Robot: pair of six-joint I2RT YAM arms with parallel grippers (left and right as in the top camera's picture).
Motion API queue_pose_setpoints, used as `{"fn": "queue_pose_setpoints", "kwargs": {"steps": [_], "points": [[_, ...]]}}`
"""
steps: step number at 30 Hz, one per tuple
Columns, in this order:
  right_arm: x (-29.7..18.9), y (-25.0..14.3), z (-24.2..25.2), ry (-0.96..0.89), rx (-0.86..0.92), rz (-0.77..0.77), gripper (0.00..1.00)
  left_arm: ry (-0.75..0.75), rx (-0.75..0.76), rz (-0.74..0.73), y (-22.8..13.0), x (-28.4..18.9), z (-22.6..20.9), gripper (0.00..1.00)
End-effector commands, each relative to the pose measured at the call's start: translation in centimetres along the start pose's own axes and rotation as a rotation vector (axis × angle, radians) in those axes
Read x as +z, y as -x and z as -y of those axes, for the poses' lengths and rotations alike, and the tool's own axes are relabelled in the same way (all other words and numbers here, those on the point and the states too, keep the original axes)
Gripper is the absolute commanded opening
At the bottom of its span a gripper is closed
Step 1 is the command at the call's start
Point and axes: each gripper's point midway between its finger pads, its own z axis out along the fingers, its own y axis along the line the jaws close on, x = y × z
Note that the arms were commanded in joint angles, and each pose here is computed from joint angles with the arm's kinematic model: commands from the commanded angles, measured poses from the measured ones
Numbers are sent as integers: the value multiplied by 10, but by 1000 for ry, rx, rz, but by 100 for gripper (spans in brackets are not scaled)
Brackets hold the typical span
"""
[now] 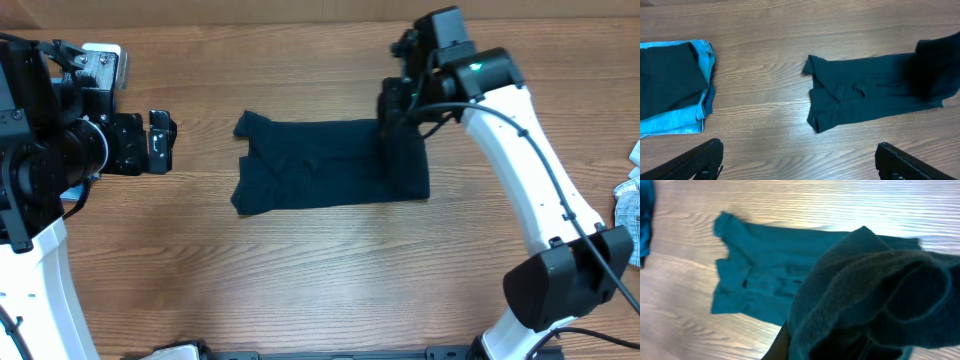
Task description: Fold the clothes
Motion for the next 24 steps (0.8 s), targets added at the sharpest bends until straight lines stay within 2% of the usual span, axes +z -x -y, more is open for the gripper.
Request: {"fn": "queue_pose_setpoints", "kwargs": {"steps": [1,8,13,24], "points": [[-2,1,-36,48,-31,28,4,4,-11,2,1,0,0,100],[11,-1,-89,124,-89,66,4,4,-11,2,1,0,0,100],[34,-2,-113,166,-64,76,4,4,-11,2,1,0,0,100],[115,-39,-139,178,-78,-64,4,4,-11,2,1,0,0,100]]}}
